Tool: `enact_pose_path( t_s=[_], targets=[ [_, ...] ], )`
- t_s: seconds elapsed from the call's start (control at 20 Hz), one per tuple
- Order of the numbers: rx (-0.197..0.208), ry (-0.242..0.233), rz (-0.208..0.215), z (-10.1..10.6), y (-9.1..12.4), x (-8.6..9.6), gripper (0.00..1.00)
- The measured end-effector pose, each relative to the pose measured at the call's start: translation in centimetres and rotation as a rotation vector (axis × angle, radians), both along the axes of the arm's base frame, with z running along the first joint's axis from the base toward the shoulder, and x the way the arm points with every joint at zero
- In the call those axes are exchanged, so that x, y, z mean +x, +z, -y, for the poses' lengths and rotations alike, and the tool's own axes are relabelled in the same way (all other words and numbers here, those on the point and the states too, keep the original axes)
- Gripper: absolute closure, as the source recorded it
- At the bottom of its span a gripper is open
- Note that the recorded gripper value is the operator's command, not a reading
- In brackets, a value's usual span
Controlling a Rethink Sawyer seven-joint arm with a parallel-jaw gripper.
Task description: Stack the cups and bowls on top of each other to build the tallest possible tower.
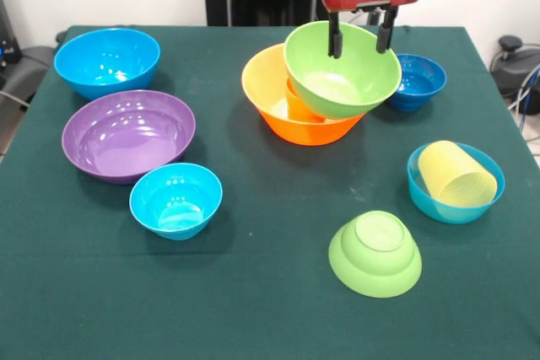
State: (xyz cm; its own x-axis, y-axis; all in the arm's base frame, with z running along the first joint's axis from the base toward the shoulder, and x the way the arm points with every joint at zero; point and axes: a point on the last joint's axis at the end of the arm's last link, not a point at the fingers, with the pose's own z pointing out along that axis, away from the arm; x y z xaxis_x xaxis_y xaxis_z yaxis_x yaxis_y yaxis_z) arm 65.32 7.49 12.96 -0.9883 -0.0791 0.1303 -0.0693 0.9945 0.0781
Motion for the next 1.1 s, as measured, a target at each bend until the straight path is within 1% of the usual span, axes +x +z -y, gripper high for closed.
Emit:
enact_pose_path(
  t_s=[0.2,0.6,0.8,1.1],
  targets=[
    [-0.005,0.005,0.0,0.0,0.4,-0.4,0.0],
    [-0.019,0.016,0.02,-0.3,1.7,-0.3,0.0],
    [-0.023,0.026,0.025,-0.8,2.0,-0.5,0.0],
    [-0.022,0.043,0.037,-1.7,2.0,-0.8,0.0]
  ],
)
